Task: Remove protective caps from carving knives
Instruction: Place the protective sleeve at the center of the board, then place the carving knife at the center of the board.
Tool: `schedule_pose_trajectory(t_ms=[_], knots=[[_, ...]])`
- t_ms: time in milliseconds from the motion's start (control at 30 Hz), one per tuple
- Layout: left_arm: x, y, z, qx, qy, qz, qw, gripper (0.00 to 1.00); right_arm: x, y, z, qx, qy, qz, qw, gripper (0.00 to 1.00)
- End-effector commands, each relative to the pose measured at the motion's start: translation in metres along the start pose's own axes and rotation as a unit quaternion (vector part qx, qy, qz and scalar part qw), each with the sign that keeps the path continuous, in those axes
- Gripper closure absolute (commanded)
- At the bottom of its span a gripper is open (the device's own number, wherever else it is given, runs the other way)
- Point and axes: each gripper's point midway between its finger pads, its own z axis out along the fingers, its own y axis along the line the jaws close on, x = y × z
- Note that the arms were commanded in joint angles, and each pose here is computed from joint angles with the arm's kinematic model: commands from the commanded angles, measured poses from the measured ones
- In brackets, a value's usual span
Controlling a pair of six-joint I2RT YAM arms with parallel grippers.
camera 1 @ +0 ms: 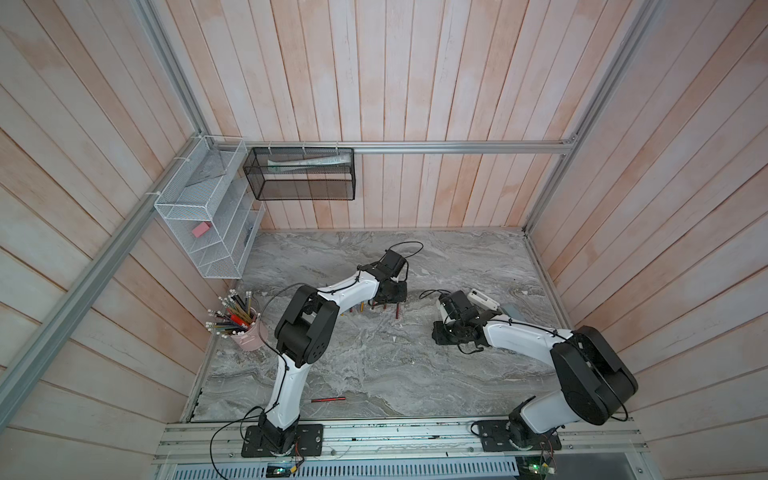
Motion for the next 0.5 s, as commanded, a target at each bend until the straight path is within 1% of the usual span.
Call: schedule_pose_trajectory(t_ms=[0, 367, 467], knots=[[-0.003, 0.006, 0.009, -0.02, 0.005, 0.012, 1.0, 1.0, 0.004, -0.001, -0.002, 0.002, 0.0, 0.001, 1.0, 0.73], [-0.019, 0.018, 0.028, -0.057, 0.002, 0.02, 0.998, 1.0, -0.007, 0.011, -0.025, -0.026, -0.03, 0.005, 0.999, 0.72], [-0.024, 0.02, 0.029, -0.059, -0.003, 0.016, 0.998, 1.0, -0.01, 0.014, -0.032, -0.033, -0.041, 0.005, 0.999, 0.69]])
